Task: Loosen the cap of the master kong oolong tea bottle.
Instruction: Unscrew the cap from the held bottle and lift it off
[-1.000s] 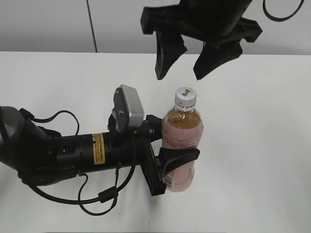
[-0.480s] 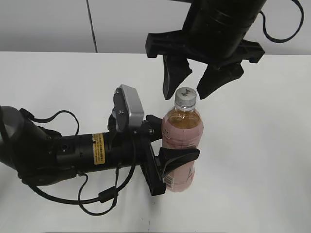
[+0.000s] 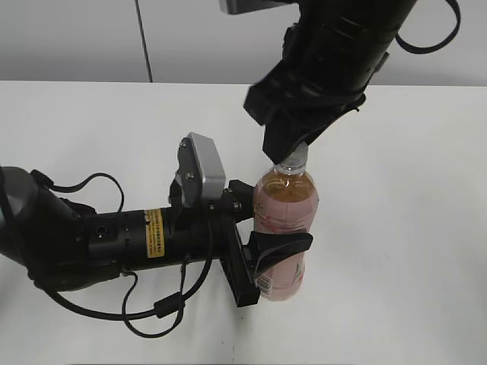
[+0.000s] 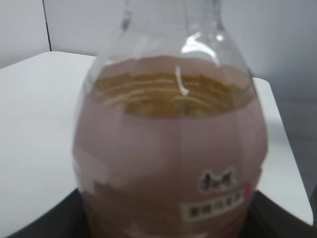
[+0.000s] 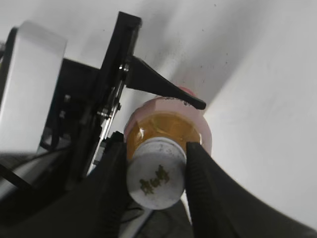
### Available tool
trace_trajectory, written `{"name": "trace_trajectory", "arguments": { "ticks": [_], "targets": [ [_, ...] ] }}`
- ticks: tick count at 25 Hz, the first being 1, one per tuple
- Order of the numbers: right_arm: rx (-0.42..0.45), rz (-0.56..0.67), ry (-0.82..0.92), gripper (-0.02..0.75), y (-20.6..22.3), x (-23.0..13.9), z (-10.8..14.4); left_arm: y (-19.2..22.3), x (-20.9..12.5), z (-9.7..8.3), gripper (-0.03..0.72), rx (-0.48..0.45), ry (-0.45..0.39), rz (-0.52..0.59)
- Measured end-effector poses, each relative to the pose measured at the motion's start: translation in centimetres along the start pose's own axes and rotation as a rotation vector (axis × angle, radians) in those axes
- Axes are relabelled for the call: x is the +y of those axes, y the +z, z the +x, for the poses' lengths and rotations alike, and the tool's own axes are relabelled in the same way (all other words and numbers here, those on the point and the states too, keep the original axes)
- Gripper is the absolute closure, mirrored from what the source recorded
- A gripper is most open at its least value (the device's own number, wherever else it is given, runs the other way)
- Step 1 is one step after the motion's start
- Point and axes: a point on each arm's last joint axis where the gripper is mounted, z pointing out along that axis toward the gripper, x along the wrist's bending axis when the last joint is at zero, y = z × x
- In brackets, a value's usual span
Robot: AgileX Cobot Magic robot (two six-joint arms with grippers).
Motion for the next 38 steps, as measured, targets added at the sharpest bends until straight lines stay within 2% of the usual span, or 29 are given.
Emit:
{"name": "trace_trajectory", "arguments": {
  "ticks": [5,8,12,17,20,24,27,33,38],
  "targets": [
    [0.004,-0.003,-0.688,0.464,0.0,0.0,0.1,0.0,0.0,0.0,0.299,-0.001,0.0,0.0],
    [-0.001,0.003,-1.026,0.464,-0.1,0.0,0.0,0.0,0.0,0.0,0.299,0.0,0.0,0.0],
    [-0.022,0.023,-1.233,0.464,0.0,-0.1,-0.1,0.0,0.0,0.1,0.299,0.009,-0.003,0.001],
    [-0.027,0.026,-1.269,0.464,-0.1,-0.1,-0.2,0.0,0.0,0.1,0.299,0.012,-0.005,0.0],
    [-0.026,0.025,-1.235,0.446,-0.1,-0.1,-0.1,0.0,0.0,0.1,0.299,0.013,-0.005,0.0],
    [-0.046,0.029,-1.112,0.285,-0.1,0.0,-0.4,0.0,0.0,0.1,0.299,0.009,-0.004,-0.001],
    [-0.042,-0.024,-0.964,0.215,-1.0,0.6,0.0,0.0,0.0,0.1,0.299,0.008,-0.003,-0.001],
    [-0.012,-0.151,-0.488,0.193,-3.7,2.1,0.8,0.0,0.0,0.1,0.299,0.007,-0.003,-0.001],
    [0.046,-0.162,-0.001,0.193,-4.0,2.2,1.1,0.0,0.0,0.1,0.299,0.007,-0.003,-0.001]
  ]
}}
